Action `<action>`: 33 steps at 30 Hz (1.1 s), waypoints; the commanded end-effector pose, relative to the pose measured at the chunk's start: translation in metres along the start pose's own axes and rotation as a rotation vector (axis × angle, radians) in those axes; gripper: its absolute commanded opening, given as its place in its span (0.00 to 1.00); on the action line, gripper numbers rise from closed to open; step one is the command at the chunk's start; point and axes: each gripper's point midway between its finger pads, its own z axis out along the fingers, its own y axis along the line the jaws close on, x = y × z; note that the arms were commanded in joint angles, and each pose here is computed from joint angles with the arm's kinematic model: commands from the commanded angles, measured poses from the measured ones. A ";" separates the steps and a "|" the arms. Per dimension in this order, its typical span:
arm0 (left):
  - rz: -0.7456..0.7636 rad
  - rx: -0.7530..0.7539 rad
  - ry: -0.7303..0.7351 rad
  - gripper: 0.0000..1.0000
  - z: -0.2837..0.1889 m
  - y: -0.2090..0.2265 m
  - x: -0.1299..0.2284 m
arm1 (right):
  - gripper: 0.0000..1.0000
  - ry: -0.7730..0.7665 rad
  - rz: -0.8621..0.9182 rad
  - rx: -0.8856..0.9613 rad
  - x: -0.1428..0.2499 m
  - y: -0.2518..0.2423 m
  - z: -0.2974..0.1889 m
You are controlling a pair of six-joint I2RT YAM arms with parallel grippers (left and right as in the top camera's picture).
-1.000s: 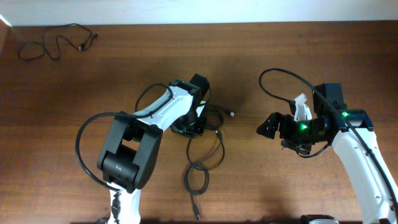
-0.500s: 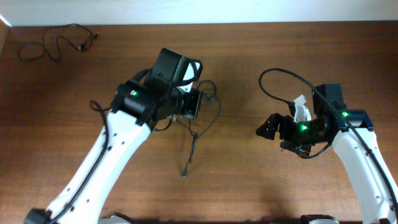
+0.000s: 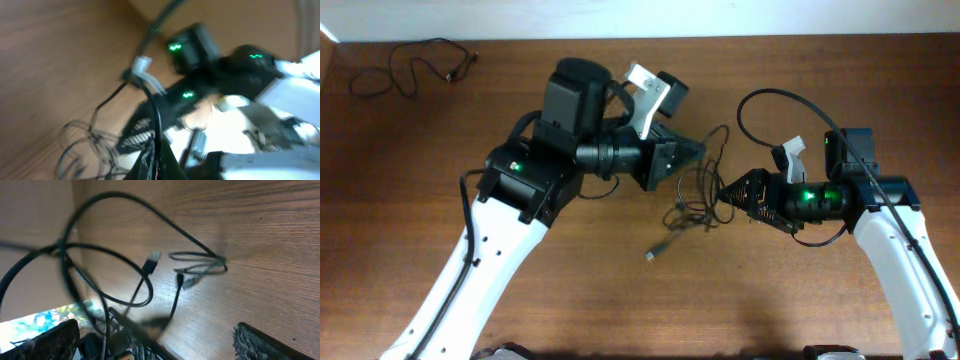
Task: Untangle cables
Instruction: 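Grasp a black cable strand from the pile with the left gripper, then lift the strand with the left gripper up toward the back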
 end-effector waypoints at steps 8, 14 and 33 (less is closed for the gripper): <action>0.183 0.440 -0.101 0.00 -0.033 -0.085 -0.037 | 0.99 -0.018 0.024 0.193 0.000 -0.033 -0.002; 0.074 0.338 -0.194 0.00 -0.071 -0.047 -0.064 | 0.99 -0.029 0.108 0.314 0.003 -0.054 -0.007; 0.060 0.400 -0.127 0.00 -0.050 -0.071 -0.049 | 0.98 -0.067 -0.163 -0.177 -0.023 0.037 -0.002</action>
